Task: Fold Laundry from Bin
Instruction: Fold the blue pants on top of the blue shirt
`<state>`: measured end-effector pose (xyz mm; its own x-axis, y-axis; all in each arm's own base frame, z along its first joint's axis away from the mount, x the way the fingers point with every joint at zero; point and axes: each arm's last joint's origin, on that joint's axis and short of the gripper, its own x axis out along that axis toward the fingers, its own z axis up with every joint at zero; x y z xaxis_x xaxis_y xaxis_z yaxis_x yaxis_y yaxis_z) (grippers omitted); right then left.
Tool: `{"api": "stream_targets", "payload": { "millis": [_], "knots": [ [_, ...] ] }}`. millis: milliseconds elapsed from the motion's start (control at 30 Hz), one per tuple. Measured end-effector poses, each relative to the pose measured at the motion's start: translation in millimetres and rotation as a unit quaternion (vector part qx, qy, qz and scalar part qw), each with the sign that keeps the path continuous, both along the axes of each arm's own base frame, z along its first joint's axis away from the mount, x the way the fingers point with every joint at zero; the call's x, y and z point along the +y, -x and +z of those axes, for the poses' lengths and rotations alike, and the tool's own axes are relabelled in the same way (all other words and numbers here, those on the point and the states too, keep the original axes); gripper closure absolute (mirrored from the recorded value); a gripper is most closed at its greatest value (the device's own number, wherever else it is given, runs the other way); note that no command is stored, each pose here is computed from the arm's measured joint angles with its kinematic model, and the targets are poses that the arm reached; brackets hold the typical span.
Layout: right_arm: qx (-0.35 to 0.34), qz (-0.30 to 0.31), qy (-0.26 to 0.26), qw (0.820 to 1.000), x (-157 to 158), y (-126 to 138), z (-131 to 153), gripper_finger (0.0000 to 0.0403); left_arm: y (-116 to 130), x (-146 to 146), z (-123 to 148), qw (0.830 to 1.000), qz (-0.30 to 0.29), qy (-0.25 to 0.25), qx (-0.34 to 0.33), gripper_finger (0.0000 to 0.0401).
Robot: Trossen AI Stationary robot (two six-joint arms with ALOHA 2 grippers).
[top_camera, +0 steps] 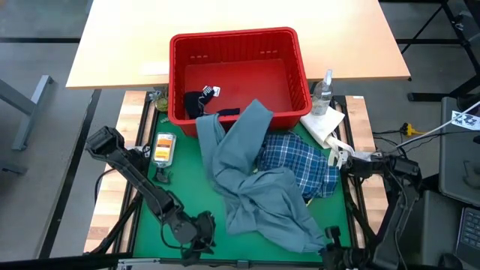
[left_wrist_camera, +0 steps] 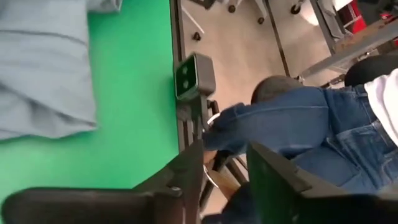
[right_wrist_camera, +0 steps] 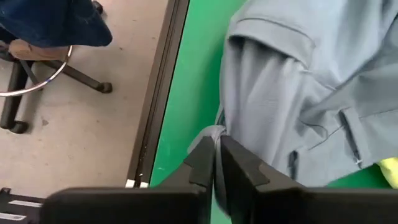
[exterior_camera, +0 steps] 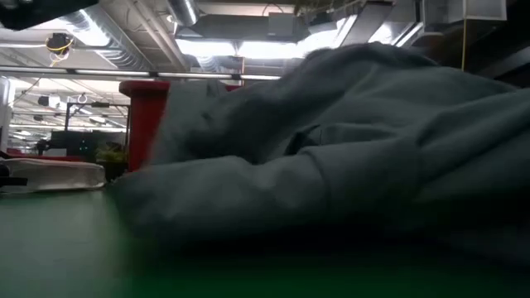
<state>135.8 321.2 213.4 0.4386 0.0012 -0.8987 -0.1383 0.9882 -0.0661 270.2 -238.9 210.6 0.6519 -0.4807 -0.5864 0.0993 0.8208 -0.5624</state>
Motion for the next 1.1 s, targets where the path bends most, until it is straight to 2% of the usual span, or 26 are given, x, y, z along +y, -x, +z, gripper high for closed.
{"api": "stream_targets", "payload": {
  "millis": [167, 367, 500, 567, 700, 867, 1000, 1100],
  "knots": [
    [0.03, 0.001, -0.008, 1.0, 0, -1, -3, 0.0331, -4, 4, 0, 1.0, -0.007, -0.023, -0.02, 0.0263],
    [0.093, -0.007, -0.026, 0.995, -6, -13, -4, 0.0267, -11, 13, 1, 0.999, 0.008, -0.027, -0.022, 0.026],
    [0.17, 0.021, -0.042, 0.984, -16, -26, 0, 0.0249, -14, 17, 1, 0.999, 0.015, -0.028, -0.022, 0.026],
    [0.18, 0.039, -0.039, 0.982, -24, -34, 11, 0.0247, -15, 18, 0, 0.999, 0.018, -0.028, -0.022, 0.026],
    [0.141, 0.082, 0.011, 0.987, -44, -44, 45, 0.0249, -18, 22, 1, 0.999, 0.02, -0.034, -0.026, 0.026],
    [0.057, 0.079, 0.11, 0.989, -82, -55, 89, 0.0251, -21, 26, 1, 0.996, 0.025, -0.071, -0.049, 0.026],
    [0.001, 0.084, 0.167, 0.982, -111, -63, 112, 0.0251, -22, 28, 1, 0.993, 0.029, -0.094, -0.063, 0.026],
    [-0.011, 0.084, 0.205, 0.975, -133, -74, 120, 0.0251, -22, 28, 1, 0.99, 0.034, -0.113, -0.073, 0.026]
  ]
}}
